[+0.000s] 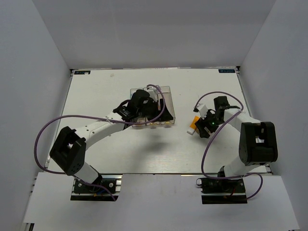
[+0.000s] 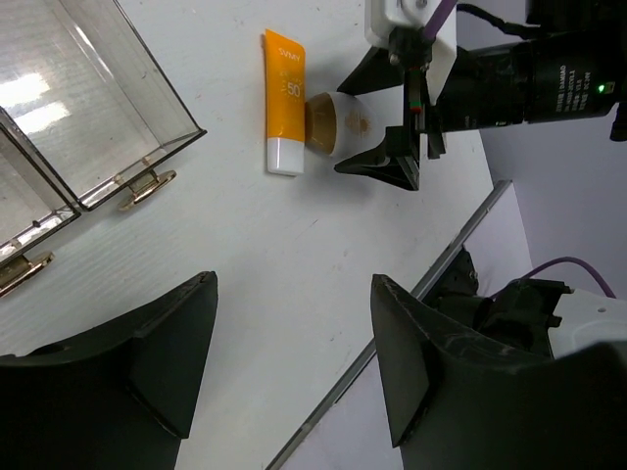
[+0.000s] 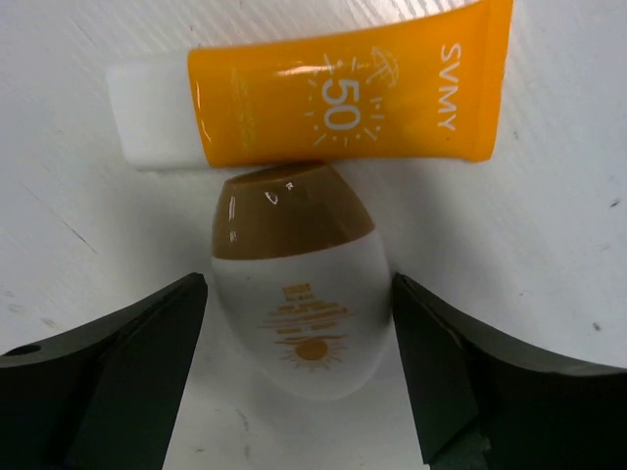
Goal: Organize the makeup
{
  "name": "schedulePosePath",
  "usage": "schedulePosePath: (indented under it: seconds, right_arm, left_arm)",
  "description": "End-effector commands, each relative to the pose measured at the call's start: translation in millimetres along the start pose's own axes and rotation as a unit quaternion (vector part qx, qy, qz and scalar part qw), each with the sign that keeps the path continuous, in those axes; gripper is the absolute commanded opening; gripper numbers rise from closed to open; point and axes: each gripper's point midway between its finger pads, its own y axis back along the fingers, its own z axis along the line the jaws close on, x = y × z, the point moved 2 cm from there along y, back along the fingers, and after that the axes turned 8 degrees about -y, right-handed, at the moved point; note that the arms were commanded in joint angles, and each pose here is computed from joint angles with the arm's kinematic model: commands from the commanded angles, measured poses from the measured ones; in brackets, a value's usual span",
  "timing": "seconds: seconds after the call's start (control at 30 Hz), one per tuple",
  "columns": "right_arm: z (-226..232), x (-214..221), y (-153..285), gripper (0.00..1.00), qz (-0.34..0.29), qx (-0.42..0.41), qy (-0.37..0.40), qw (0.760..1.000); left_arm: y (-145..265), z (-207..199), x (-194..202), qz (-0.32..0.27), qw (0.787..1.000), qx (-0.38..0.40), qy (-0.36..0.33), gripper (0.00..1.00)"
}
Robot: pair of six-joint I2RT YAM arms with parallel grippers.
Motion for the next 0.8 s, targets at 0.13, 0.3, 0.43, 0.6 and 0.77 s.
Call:
schedulePosePath:
  seconds: [0.13, 0.3, 0.43, 0.6, 0.77]
  right_arm:
    - [-3, 20, -11, 0.66, 0.021, 0.016, 0.031, 0.999]
    - [-4, 25, -10, 0.40, 0.022, 0.026, 0.048, 0.998]
    - [-3, 2, 13, 0.07, -0.011, 0.023, 0.052, 0.998]
    - [8, -60, 55, 0.00, -0.093, -0.006, 0.072, 0.993]
    - [15, -144, 78, 0.00, -0.183, -0.049, 0.104, 0.976]
  left_arm:
    - [16, -6, -6, -0.021, 1.000, -0.004, -0.012, 0.74]
    - [19, -4, -4, -0.021, 1.000, -0.010, -0.011, 0.74]
    - [27, -3, -1, -0.023, 1.000, -0.016, -0.010, 0.74]
    - [42, 1, 3, -0.040, 0.999, -0.032, -0.007, 0.74]
    - [68, 7, 2, -0.078, 0.995, -0.064, -0.003, 0.74]
